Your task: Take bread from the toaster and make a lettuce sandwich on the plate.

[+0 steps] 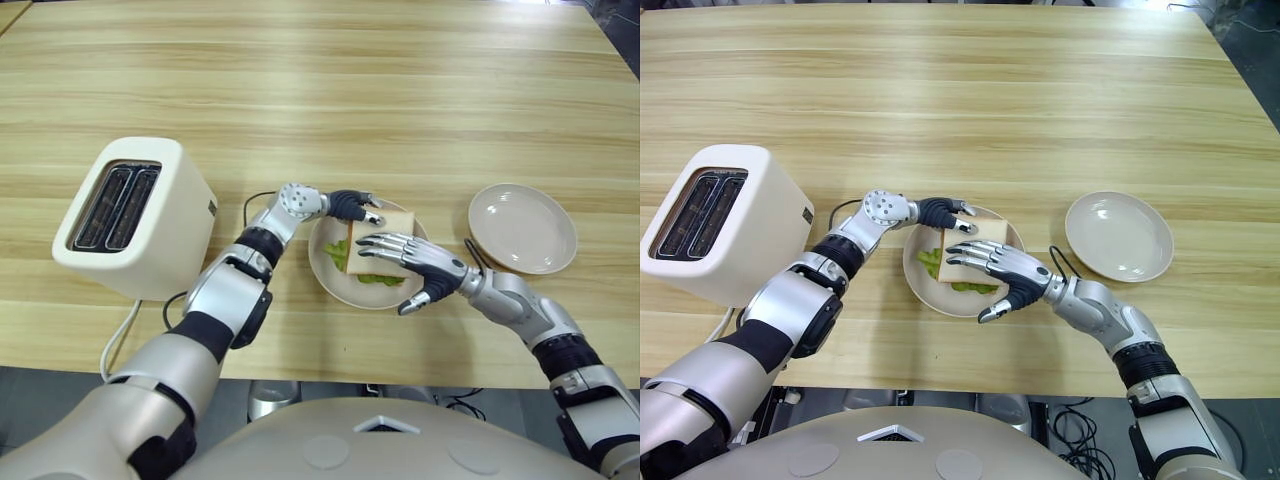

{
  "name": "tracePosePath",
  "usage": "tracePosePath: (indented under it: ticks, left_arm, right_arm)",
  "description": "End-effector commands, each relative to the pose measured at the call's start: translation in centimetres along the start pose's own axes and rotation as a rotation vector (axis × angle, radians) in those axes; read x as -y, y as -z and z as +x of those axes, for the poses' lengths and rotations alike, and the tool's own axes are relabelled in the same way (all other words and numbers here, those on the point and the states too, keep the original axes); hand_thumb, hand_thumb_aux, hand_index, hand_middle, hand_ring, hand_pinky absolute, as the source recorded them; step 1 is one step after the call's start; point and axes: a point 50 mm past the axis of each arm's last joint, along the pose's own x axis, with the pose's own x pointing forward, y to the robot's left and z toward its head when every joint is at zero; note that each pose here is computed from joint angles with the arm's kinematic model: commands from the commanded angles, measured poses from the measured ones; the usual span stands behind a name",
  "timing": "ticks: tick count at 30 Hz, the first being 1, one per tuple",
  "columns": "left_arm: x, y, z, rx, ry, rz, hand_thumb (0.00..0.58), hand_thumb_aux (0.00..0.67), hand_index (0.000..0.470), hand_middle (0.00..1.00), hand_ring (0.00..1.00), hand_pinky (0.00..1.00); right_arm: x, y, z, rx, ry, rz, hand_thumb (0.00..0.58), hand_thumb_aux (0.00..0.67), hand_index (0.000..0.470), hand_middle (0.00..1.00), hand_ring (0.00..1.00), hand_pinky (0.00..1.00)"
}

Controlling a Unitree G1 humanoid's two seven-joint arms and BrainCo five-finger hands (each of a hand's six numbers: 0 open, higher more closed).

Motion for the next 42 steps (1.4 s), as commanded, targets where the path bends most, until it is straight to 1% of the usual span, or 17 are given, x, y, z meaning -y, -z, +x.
tracePosePath:
  ticks: [1, 4, 5, 6, 7, 9, 20, 26, 28, 31, 35, 37, 38, 39, 40, 41, 42]
  left_arm:
    - [0.0, -1.5, 0.7, 0.024, 0.019, 0.066, 0.523, 0.46, 0.316, 1.0, 1.0, 1.0]
    - [0.0, -1.7, 0.8, 0.028, 0.014, 0.081, 0.452, 0.355, 0.244, 1.0, 1.0, 1.0]
    - [-0.1, -1.8, 0.8, 0.03, 0.003, 0.098, 0.285, 0.192, 0.132, 1.0, 1.0, 1.0]
    - [-0.3, -2.0, 0.8, 0.031, -0.022, 0.119, 0.0, 0.0, 0.0, 1.0, 1.0, 1.0]
    - [-0.6, -2.2, 0.7, 0.035, -0.05, 0.138, 0.0, 0.0, 0.0, 1.0, 1.0, 1.0]
    - [-1.1, -2.6, 0.6, 0.045, -0.111, 0.166, 0.0, 0.0, 0.0, 0.0, 0.0, 0.0]
    - [-10.0, -8.6, -5.8, 0.093, -1.048, 0.822, 0.0, 0.0, 0.0, 0.0, 0.0, 0.0]
    - [-10.0, -8.8, -9.4, 0.222, -1.281, 0.894, 0.0, 0.0, 0.0, 0.0, 0.0, 0.0]
    - [-9.3, -8.0, -10.3, 0.237, -1.286, 0.865, 0.0, 0.0, 0.0, 0.0, 0.0, 0.0]
    - [-8.0, -6.6, -11.7, 0.247, -1.284, 0.801, 0.0, 0.0, 0.0, 0.0, 0.0, 0.0]
    - [-5.9, -5.8, -14.1, 0.292, -1.304, 0.712, 0.0, 0.0, 0.0, 0.0, 0.0, 0.0]
    - [-4.7, -5.5, -15.3, 0.318, -1.306, 0.66, 0.0, 0.0, 0.0, 0.0, 0.0, 0.0]
    - [-4.0, -5.4, -15.8, 0.341, -1.301, 0.617, 0.0, 0.0, 0.0, 0.0, 0.0, 0.0]
    - [-3.3, -5.3, -16.3, 0.368, -1.296, 0.579, 0.0, 0.0, 0.0, 0.0, 0.0, 0.0]
    - [-2.5, -5.4, -16.8, 0.398, -1.287, 0.548, 0.413, 0.31, 0.213, 0.61, 0.61, 0.61]
    - [-1.8, -5.5, -17.2, 0.424, -1.27, 0.514, 0.566, 0.568, 0.39, 1.0, 1.0, 1.0]
    - [-1.0, -5.6, -17.5, 0.46, -1.235, 0.461, 0.58, 0.67, 0.46, 1.0, 1.0, 1.0]
  right_arm:
    - [-3.7, 1.1, -1.0, -0.123, -0.241, 0.081, 0.0, 0.0, 0.0, 0.0, 0.0, 0.0]
    - [-4.0, 1.3, -1.1, -0.142, -0.265, 0.099, 0.0, 0.0, 0.0, 0.0, 0.0, 0.0]
    - [-4.0, 1.4, -1.1, -0.151, -0.27, 0.109, 0.0, 0.0, 0.0, 0.0, 0.0, 0.0]
    - [-4.1, 1.5, -1.1, -0.161, -0.275, 0.123, 0.0, 0.0, 0.0, 0.0, 0.0, 0.0]
    - [-4.2, 1.6, -1.1, -0.165, -0.275, 0.134, 0.0, 0.0, 0.0, 0.0, 0.0, 0.0]
    - [-4.1, 1.7, -1.1, -0.17, -0.263, 0.145, 0.0, 0.0, 0.0, 0.0, 0.0, 0.0]
    - [-3.7, 2.1, -0.5, -0.185, -0.228, 0.134, 0.0, 0.0, 0.0, 0.0, 0.0, 0.0]
    - [0.6, 1.4, 0.7, -0.088, 0.094, 0.114, 0.0, 0.0, 0.0, 0.0, 0.0, 0.0]
    - [1.6, 0.9, 0.8, -0.036, 0.164, 0.136, 0.0, 0.0, 0.0, 0.19, 0.19, 0.19]
    - [2.9, 0.5, 0.7, 0.004, 0.235, 0.135, 0.0, 0.0, 0.0, 0.33, 0.33, 0.33]
    - [6.2, 0.2, 0.1, 0.054, 0.448, 0.12, 0.237, 0.155, 0.106, 0.63, 0.63, 0.63]
    - [8.4, -0.4, -0.4, 0.117, 0.613, 0.167, 0.248, 0.163, 0.112, 0.7, 0.7, 0.7]
    - [9.5, -0.8, -0.8, 0.156, 0.701, 0.218, 0.387, 0.284, 0.195, 0.89, 0.89, 0.89]
    - [10.3, -1.1, -1.2, 0.198, 0.759, 0.284, 0.552, 0.523, 0.359, 1.0, 1.0, 1.0]
    - [10.8, -1.5, -1.5, 0.244, 0.787, 0.368, 0.58, 0.67, 0.46, 1.0, 1.0, 1.0]
    - [11.1, -1.8, -1.7, 0.282, 0.796, 0.446, 0.58, 0.67, 0.46, 1.0, 1.0, 1.0]
    - [11.2, -2.0, -1.9, 0.32, 0.79, 0.533, 0.58, 0.67, 0.46, 1.0, 1.0, 1.0]
